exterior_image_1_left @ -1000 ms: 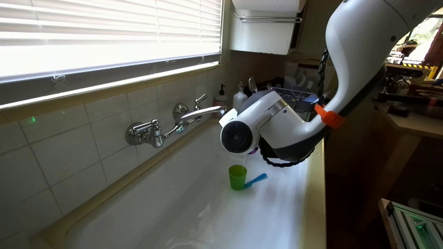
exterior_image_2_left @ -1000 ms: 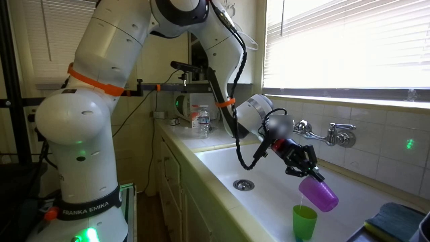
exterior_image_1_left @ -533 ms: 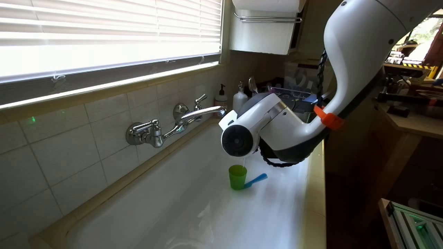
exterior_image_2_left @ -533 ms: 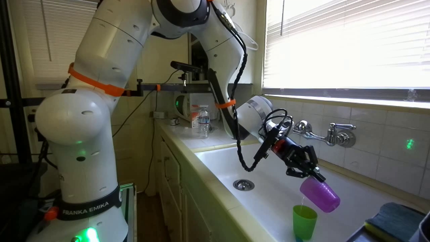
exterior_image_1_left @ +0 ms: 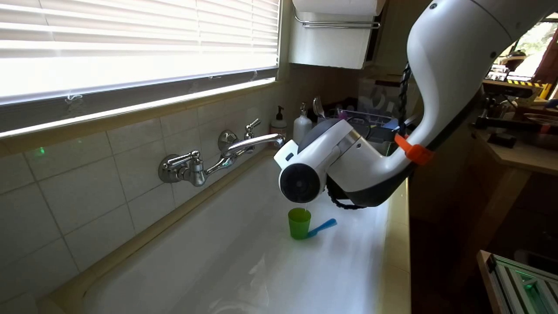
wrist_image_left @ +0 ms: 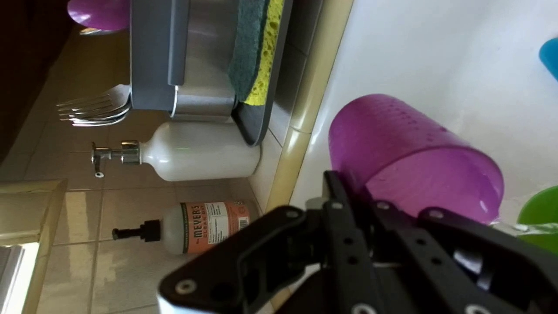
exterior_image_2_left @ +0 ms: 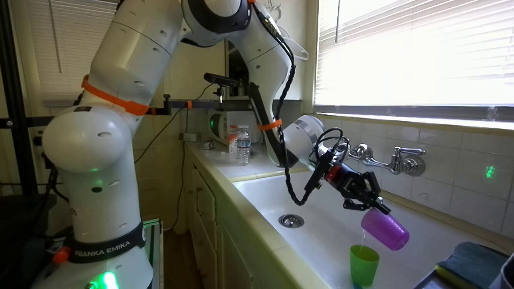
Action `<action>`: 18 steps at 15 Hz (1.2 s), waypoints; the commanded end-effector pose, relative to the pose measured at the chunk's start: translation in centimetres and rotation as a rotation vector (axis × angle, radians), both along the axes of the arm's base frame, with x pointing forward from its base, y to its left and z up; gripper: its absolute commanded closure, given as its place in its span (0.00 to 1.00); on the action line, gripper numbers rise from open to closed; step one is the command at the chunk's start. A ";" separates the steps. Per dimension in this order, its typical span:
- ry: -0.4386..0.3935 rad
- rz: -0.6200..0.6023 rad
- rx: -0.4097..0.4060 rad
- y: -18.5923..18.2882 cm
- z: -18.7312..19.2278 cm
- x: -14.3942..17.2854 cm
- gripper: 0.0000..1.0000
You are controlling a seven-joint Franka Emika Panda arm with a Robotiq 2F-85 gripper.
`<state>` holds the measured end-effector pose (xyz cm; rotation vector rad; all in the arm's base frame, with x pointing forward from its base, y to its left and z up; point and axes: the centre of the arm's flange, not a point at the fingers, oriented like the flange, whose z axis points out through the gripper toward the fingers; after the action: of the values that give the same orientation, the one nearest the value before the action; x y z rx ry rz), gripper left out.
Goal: Pour the water that is in the purple cup into the green cup
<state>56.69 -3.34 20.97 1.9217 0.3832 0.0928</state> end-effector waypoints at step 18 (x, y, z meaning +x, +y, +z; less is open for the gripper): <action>0.035 0.101 -0.144 1.3 -1.1 -1.0 0.99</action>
<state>56.40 -2.30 20.36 1.8150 0.4690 0.1023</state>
